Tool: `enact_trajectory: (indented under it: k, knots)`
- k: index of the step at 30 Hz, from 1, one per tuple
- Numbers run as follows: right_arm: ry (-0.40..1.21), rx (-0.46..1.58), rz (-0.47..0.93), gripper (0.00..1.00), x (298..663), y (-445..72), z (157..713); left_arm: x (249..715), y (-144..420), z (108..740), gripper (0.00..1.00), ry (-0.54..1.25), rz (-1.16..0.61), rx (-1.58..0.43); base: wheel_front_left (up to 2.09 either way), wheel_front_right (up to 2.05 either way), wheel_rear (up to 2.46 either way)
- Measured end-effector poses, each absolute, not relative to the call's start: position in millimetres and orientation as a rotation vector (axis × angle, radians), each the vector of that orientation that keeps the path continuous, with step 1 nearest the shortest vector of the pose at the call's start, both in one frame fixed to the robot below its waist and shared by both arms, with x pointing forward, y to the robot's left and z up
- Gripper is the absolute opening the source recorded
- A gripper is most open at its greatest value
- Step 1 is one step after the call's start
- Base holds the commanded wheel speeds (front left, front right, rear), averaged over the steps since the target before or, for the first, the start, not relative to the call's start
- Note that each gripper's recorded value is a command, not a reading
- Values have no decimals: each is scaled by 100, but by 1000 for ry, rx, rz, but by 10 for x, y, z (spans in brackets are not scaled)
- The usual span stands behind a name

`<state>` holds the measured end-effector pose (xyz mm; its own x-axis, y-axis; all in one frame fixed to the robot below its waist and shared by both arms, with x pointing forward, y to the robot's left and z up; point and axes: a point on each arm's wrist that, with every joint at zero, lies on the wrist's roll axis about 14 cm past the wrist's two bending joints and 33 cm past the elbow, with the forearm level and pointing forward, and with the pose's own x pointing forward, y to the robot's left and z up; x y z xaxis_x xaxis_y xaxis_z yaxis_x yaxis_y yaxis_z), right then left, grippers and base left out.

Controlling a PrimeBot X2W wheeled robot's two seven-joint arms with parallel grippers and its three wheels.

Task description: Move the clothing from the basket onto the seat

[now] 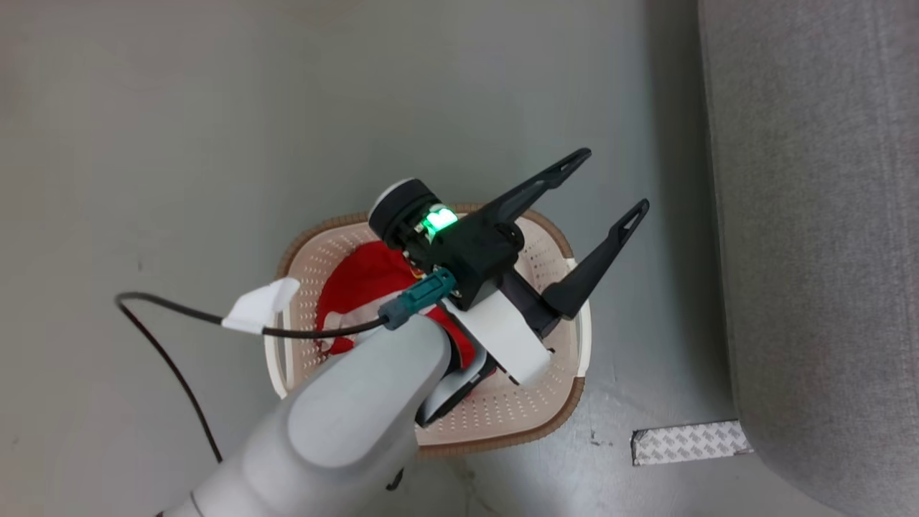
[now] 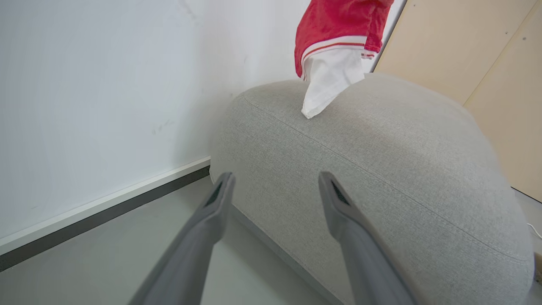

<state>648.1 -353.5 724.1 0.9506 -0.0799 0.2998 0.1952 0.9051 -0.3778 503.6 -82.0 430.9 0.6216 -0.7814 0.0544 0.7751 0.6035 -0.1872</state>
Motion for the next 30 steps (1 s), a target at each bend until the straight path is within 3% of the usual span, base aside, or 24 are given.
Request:
enact_trajectory:
  k: [5, 9, 14, 18, 20, 22, 23, 24, 30]
  knots:
    - [-173, -432, -229, 0, 6599, -3888, 6838, 5090, -808, 4179, 100, 55, -894, -213, 0, 0, 0]
    - [-15, -361, -283, 0, 6644, -4164, 5973, 5112, -782, 4014, 100, 90, -889, -217, 0, 0, 0]
    - [197, -286, -313, 0, 6482, -4255, 4787, 5154, -636, 3790, 100, 136, -851, -195, 0, 0, 0]
    - [319, -240, -319, 0, 6217, -4220, 4287, 5099, -592, 3770, 100, 152, -842, -187, 0, 0, 0]
    - [344, -233, -323, 13, 6119, -4229, 4231, 5075, -602, 3805, 100, 151, -843, -192, 0, 0, 0]
    - [365, -237, -327, 40, 6026, -4251, 4227, 5066, -612, 3866, 100, 145, -838, -205, 0, 0, 0]
    - [371, -237, -325, 76, 5992, -4243, 4234, 5056, -620, 3897, 100, 141, -838, -208, 0, 0, 0]
    - [373, -238, -320, 100, 5964, -4228, 4252, 5046, -631, 3932, 100, 137, -841, -211, 0, 0, 0]
    - [346, -240, -274, 100, 5778, -4106, 4422, 4997, -674, 4162, 100, 96, -842, -222, 0, 0, 0]
